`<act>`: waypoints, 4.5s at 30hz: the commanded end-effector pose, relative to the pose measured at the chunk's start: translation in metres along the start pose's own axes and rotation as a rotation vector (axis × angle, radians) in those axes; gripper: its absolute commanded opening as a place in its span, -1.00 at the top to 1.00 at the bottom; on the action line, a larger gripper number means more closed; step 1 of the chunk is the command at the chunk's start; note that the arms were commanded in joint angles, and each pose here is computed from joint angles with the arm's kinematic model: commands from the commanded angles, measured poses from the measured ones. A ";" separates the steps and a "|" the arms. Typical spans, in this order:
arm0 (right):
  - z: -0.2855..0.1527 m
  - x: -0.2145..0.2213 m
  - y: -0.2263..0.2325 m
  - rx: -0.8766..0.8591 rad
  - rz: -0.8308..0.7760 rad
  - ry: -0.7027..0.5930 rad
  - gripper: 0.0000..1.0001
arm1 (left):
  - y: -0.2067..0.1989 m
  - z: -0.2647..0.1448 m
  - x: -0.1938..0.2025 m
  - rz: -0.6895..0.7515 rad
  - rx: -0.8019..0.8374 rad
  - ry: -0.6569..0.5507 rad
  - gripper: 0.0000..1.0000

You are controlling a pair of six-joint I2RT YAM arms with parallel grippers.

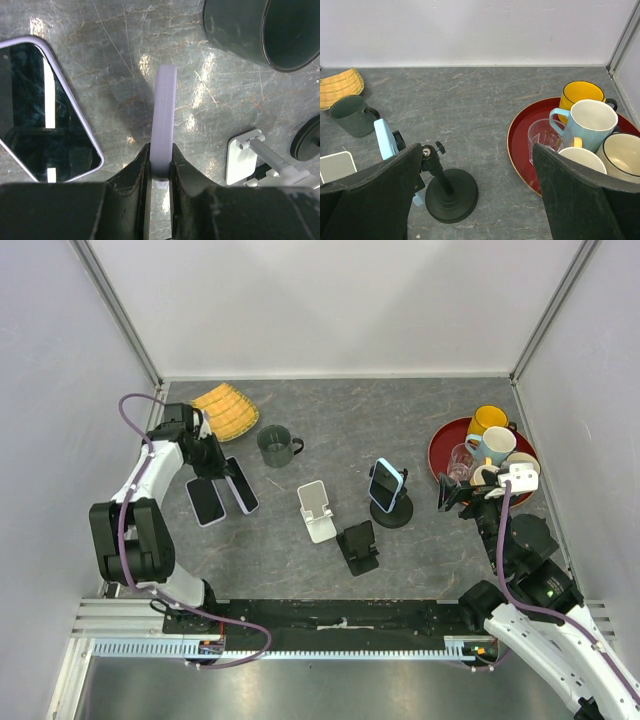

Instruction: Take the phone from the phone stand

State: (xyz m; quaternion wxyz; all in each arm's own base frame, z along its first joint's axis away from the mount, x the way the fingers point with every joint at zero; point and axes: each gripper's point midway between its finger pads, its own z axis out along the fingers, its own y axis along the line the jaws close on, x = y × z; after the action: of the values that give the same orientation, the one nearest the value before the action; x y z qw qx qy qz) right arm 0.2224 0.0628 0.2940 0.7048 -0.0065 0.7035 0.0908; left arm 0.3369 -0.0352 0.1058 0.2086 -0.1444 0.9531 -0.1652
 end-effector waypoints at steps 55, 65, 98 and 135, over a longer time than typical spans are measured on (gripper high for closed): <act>0.017 0.020 0.070 -0.285 -0.015 0.255 -0.92 | -0.064 -0.063 -0.012 0.352 0.054 -0.425 -0.78; 0.025 0.043 0.123 -0.509 -0.023 0.485 -0.89 | -0.093 -0.128 0.023 0.487 0.247 -0.688 -1.00; 0.117 0.048 0.119 -0.305 -0.149 0.380 1.00 | -0.115 -0.128 0.052 0.557 0.410 -0.668 -0.98; 0.132 0.094 0.086 -0.061 0.288 0.498 1.00 | -0.113 -0.122 0.052 0.557 0.391 -0.655 -0.96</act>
State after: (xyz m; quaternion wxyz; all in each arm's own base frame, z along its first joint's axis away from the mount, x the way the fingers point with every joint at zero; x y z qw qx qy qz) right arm 0.3454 0.1692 0.2176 0.5213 -0.0027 0.8359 0.1717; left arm 0.2566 -0.1229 0.2257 0.5375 0.0950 0.8056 -0.2304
